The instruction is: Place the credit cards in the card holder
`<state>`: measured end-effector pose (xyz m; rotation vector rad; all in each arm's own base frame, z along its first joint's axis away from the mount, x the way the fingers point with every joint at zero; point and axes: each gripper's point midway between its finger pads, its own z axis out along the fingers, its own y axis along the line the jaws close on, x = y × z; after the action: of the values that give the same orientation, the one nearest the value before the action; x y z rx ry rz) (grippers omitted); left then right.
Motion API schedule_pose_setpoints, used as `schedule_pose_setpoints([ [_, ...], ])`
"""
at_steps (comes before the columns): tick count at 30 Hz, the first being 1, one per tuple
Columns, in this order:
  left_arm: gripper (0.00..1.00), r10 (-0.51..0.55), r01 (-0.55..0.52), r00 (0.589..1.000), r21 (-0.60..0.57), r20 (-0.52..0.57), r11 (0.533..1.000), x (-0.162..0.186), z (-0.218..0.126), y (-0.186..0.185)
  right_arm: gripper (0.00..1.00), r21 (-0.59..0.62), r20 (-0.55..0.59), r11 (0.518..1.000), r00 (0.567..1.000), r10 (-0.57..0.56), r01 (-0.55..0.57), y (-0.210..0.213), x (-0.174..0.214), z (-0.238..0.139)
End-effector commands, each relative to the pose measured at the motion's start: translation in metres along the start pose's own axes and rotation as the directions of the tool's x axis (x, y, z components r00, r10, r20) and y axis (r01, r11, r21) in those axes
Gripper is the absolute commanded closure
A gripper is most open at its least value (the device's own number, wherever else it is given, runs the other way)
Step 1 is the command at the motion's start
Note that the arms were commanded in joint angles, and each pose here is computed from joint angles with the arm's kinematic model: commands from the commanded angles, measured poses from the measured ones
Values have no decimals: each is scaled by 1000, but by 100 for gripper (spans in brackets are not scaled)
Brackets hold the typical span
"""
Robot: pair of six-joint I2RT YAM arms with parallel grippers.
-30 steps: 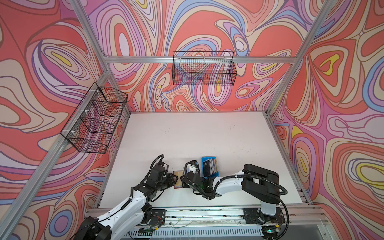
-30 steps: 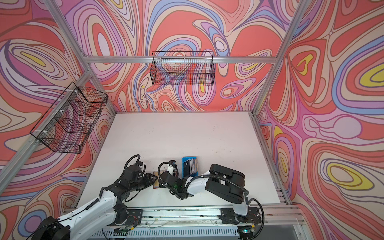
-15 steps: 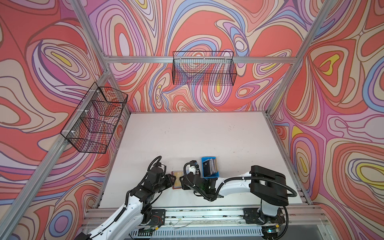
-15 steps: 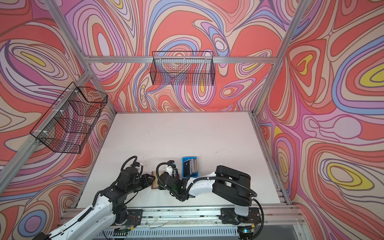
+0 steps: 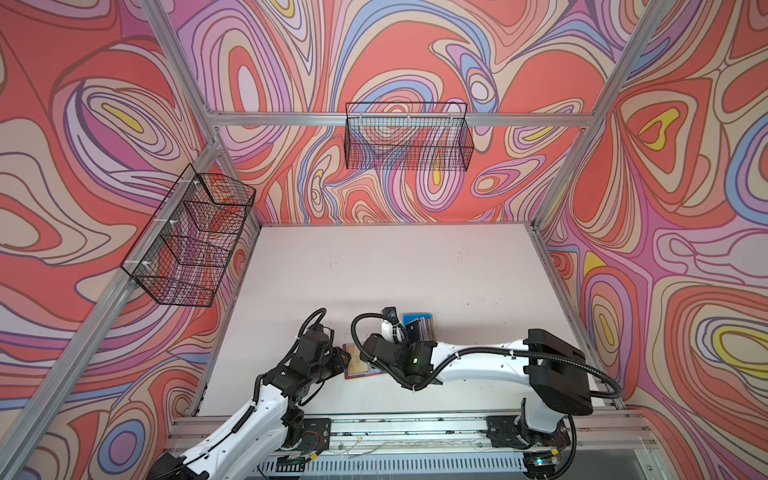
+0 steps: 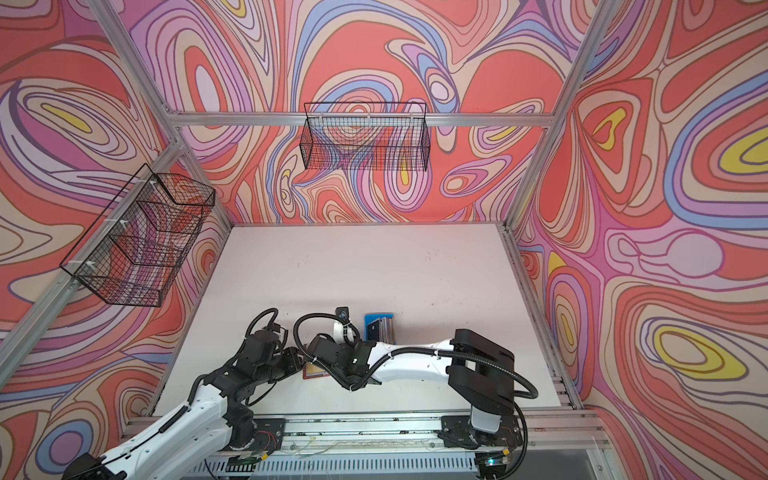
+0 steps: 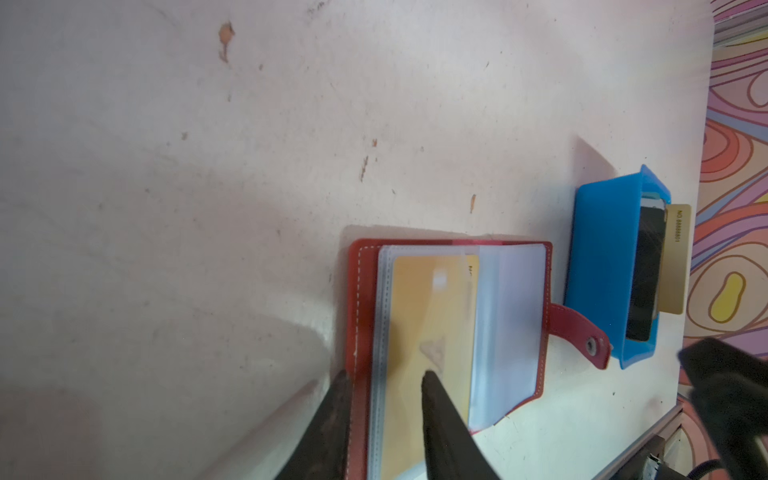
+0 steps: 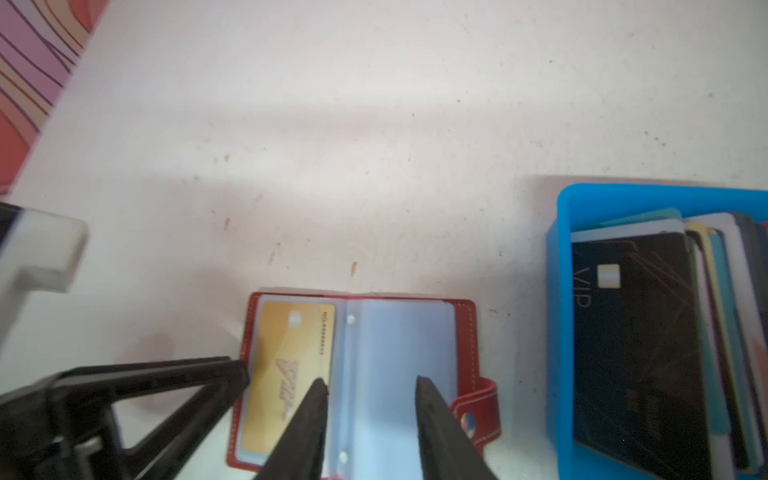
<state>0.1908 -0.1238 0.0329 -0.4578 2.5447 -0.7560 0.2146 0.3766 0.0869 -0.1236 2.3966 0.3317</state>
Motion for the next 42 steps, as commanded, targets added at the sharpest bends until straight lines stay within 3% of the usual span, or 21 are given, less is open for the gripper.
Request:
schedule_pose_setpoints([
  [1,68,16,-15,1000,-12,22,1000,-7,-3,-2,67,121,-63,986,992,-107,114,-24,19,8],
  [4,68,16,-16,1000,-19,20,1000,-6,-2,0,68,151,-88,978,987,-135,147,-27,24,13],
  [18,67,15,-15,1000,-17,11,1000,-4,0,0,100,182,-74,972,988,-135,147,-32,20,11],
  [26,63,7,-8,999,-19,-38,1000,0,9,-1,100,144,-53,984,994,-95,102,-30,18,6],
  [36,64,27,-16,996,141,-80,990,-1,11,-37,100,9,-56,1000,998,-8,9,-10,24,10],
  [42,62,89,-67,995,353,-46,933,-14,-3,-88,100,-13,-64,1000,998,7,-8,-6,30,15],
])
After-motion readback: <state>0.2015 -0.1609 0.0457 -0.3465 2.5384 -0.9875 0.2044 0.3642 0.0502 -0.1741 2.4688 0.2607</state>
